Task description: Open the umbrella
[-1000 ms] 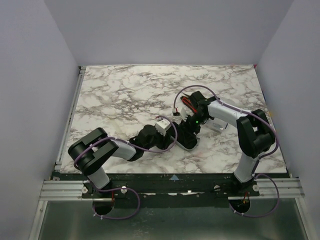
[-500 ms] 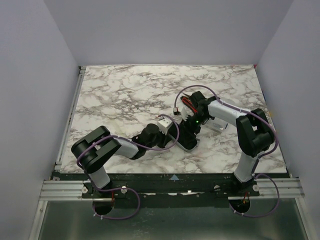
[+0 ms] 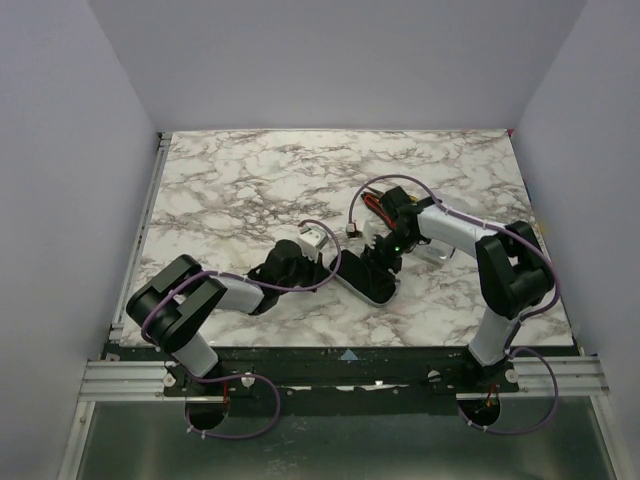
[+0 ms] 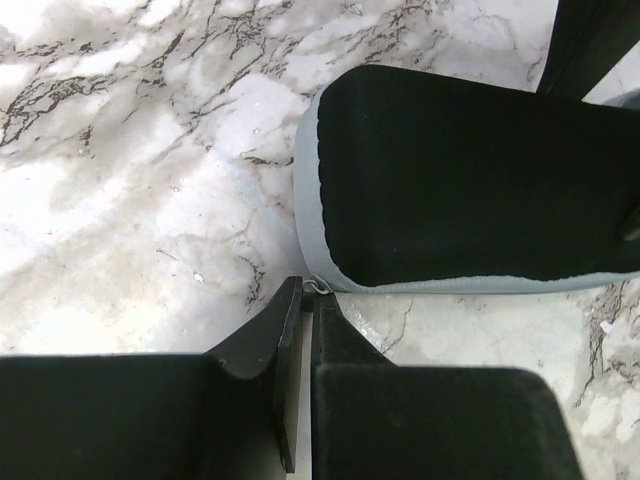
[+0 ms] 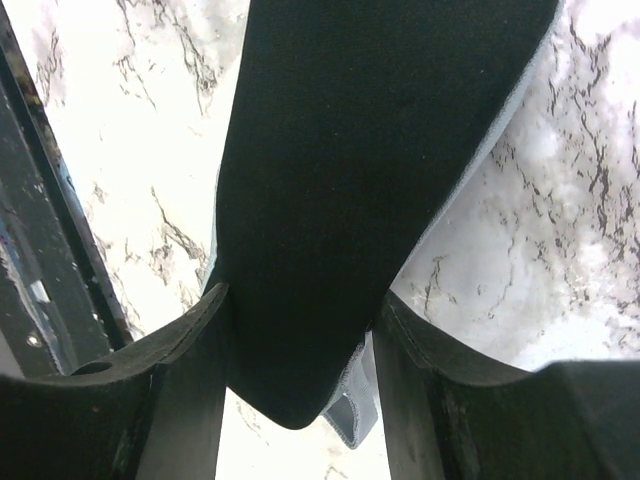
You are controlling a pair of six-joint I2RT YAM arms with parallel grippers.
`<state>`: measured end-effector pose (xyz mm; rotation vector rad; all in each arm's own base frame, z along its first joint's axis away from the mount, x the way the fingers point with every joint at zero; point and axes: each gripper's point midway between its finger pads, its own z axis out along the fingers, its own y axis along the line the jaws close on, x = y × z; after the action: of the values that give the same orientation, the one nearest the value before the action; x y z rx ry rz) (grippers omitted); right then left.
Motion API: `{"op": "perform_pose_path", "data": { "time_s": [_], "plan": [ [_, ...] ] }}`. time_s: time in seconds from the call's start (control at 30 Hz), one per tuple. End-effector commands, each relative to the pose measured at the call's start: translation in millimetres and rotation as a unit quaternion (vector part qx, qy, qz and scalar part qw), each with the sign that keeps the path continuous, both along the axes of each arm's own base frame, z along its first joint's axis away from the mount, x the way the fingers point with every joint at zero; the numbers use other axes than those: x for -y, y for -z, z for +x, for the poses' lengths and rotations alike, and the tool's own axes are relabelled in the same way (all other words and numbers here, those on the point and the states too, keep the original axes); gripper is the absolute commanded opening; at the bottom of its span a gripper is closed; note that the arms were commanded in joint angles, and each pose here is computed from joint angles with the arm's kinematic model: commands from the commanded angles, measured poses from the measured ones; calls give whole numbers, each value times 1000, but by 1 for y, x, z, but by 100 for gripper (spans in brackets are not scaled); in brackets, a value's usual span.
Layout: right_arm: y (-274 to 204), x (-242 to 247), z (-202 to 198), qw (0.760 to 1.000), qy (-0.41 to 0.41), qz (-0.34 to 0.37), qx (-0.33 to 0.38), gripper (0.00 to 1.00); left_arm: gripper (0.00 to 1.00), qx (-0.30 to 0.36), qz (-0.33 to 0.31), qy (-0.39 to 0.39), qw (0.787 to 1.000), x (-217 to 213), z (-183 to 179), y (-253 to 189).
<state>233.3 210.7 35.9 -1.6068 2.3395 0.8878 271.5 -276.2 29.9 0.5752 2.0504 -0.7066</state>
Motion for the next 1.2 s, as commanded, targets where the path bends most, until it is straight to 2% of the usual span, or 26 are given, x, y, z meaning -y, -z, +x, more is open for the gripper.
{"op": "perform_pose_path", "data": {
  "time_s": [0.0, 0.07, 0.13, 0.17, 0.23, 0.27, 0.37, 0.5, 0.63, 0.73, 0.83, 1.07, 1.17],
  "plan": [
    [32, 43, -21, 992, -90, -87, 6, 26, 0, 31, -4, -8, 999, -14, 11, -11],
    [29, 40, -3, 988, -118, -86, 50, 27, 0, 28, -22, 15, 999, -7, 4, -15],
    [21, 32, 22, 983, -127, -83, 103, 34, 0, 25, -38, 39, 998, 1, -5, -20],
    [16, 26, 36, 981, -126, -78, 128, 42, 0, 25, -43, 48, 998, 4, -10, -22],
    [3, 16, 60, 975, -118, -70, 172, 63, 0, 19, -48, 61, 997, 9, -19, -22],
    [-4, 12, 71, 973, -109, -67, 189, 69, 0, 15, -51, 64, 997, 10, -22, -22],
    [-25, 3, 77, 973, -99, -45, 204, 81, 0, 4, -57, 75, 996, 14, -30, -21],
    [-53, -8, 61, 976, -81, 5, 202, 93, 0, -1, -60, 77, 995, 20, -34, -22],
    [-69, -20, 36, 979, -76, 68, 178, 99, 0, -11, -63, 75, 995, 22, -35, -20],
    [-75, -32, 38, 966, -68, 115, 220, 100, 0, -14, -60, 75, 995, 22, -36, -17],
    [-63, -36, 43, 959, -78, 112, 248, 100, 0, -18, -57, 76, 995, 21, -37, -15],
    [-23, -29, 36, 967, -100, 83, 220, 100, 0, -20, -56, 76, 995, 20, -39, -15],
    [-7, -20, 31, 966, -112, 67, 222, 92, 0, -22, -56, 74, 995, 18, -40, -15]
  ]
}}
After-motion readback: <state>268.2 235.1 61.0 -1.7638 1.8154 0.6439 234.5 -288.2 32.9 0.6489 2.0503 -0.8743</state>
